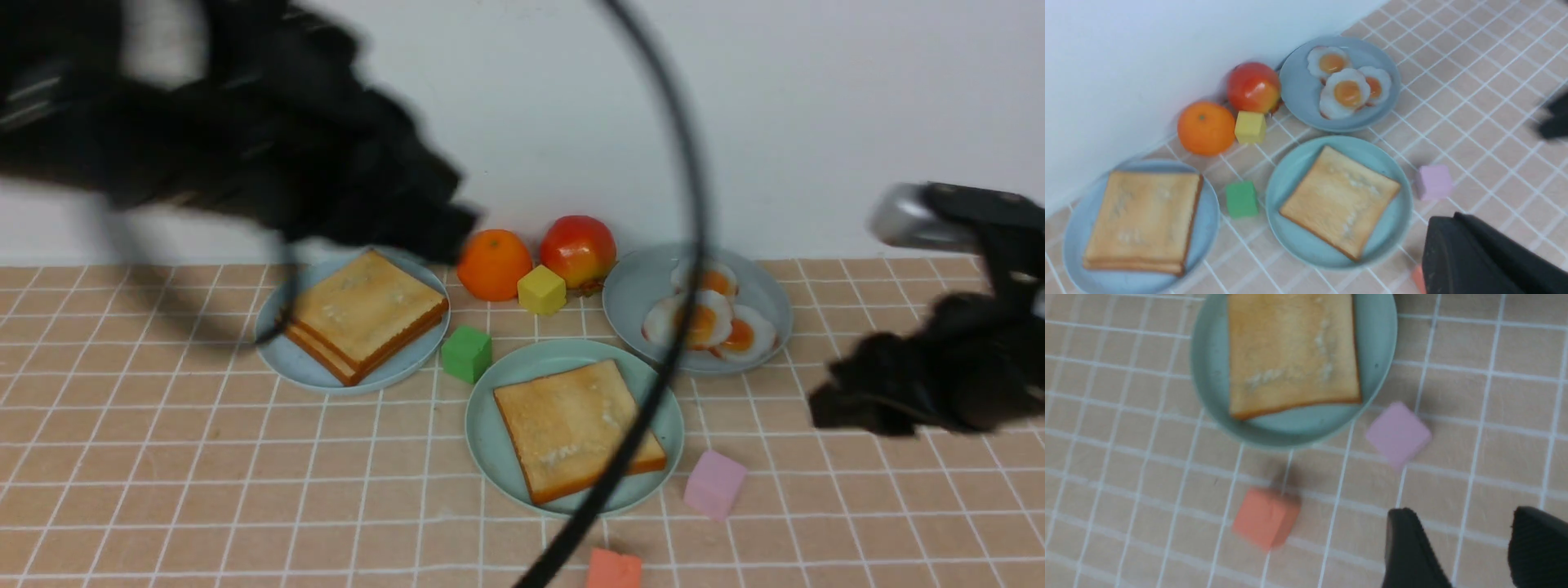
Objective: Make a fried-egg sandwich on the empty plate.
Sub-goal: Use the right arm to grab a fried egg
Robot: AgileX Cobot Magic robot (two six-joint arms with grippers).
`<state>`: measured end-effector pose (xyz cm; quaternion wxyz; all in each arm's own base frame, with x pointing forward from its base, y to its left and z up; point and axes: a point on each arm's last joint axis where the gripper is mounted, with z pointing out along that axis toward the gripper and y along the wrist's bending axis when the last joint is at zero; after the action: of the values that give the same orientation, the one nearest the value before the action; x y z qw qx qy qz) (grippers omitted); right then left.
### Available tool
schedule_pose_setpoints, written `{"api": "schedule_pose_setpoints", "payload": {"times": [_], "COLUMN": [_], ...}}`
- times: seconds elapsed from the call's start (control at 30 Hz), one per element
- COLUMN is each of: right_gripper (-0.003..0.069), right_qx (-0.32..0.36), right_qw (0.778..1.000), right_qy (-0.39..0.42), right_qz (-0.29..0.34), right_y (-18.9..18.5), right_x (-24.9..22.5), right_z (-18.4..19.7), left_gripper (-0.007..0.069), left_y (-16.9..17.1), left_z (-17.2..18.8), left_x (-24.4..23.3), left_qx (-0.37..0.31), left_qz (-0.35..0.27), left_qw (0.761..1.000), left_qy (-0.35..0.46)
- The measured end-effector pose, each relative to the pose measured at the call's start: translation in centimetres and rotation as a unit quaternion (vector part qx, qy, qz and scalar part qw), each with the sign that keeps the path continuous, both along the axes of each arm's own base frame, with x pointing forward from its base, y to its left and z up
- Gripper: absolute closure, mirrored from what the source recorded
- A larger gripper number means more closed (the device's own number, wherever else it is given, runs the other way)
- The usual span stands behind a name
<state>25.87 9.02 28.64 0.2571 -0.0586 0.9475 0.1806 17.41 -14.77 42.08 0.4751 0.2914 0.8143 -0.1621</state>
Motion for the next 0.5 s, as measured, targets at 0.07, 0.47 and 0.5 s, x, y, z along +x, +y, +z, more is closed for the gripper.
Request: {"api": "schedule_pose_setpoints", "payload": {"times": [0.07,0.47,0.5], "right_gripper": [0.0305,0.0304,0.0304], "right_qx": [-0.002,-0.014,-0.013], "right_qw": [1.000,0.999,0.999], "right_qy": [0.009,0.035,0.034], "right_qz": [-0.008,-0.040,-0.039], "right_y": [0.3,-1.4,-1.3], "right_x": [3.0,17.9,18.5], "right_z": [-0.6,-6.1,-6.4], "left_gripper": [0.0638,0.0638,0.0638], "left_y": [2.0,8.2,8.3], "left_z": [-0.8,-6.8,-6.8], "left_x": [-2.3,-9.7,-9.8], "left_qx": [-0.032,-0.208,-0.213], "left_qz": [0.005,0.015,0.015], "left_qw": [0.999,0.973,0.971], "left_qy": [-0.014,-0.103,-0.108]}}
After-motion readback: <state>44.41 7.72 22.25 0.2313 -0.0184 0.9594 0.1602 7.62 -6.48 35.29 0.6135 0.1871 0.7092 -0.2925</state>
